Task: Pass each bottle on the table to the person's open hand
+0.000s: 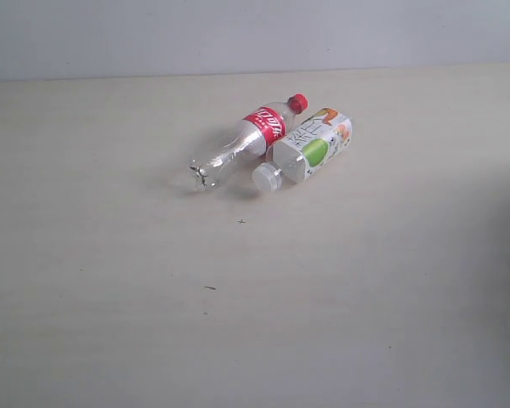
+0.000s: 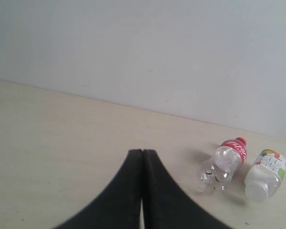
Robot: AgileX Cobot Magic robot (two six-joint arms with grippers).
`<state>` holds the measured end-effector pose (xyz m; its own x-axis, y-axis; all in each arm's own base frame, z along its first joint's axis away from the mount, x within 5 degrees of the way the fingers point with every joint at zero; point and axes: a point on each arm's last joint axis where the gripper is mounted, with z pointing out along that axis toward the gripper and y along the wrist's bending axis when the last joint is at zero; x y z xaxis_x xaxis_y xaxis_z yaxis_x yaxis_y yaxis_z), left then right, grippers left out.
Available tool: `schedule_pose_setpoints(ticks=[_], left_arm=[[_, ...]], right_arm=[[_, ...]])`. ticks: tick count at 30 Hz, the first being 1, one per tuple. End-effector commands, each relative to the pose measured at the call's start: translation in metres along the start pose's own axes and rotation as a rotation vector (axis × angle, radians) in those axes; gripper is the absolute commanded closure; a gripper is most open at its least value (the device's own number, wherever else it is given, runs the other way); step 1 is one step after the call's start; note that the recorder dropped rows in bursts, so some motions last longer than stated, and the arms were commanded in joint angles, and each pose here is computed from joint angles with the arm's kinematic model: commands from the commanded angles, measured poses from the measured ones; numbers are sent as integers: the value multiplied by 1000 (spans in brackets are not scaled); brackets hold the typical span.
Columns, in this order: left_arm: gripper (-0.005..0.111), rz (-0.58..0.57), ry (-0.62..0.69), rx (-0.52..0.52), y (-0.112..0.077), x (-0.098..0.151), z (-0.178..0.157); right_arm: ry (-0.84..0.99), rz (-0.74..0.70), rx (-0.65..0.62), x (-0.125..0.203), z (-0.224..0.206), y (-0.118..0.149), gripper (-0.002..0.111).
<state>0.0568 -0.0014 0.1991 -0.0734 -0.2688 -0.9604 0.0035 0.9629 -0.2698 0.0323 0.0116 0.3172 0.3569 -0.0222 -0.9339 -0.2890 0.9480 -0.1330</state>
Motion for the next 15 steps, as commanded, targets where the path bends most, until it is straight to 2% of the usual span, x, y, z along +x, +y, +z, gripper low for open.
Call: schedule_pose_setpoints(ticks=[1, 5, 10, 15], left_arm=[[107, -1, -8, 9, -1, -1, -1], [107, -1, -8, 9, -1, -1, -1], [107, -1, -8, 9, -1, -1, -1], [107, -1, -8, 9, -1, -1, -1]], right_arm=[[26, 3, -4, 3, -3, 1, 108], [131, 3, -29, 13, -4, 3, 108], [373, 38, -102, 34, -18, 10, 108], [381, 35, -103, 35, -18, 10, 108]])
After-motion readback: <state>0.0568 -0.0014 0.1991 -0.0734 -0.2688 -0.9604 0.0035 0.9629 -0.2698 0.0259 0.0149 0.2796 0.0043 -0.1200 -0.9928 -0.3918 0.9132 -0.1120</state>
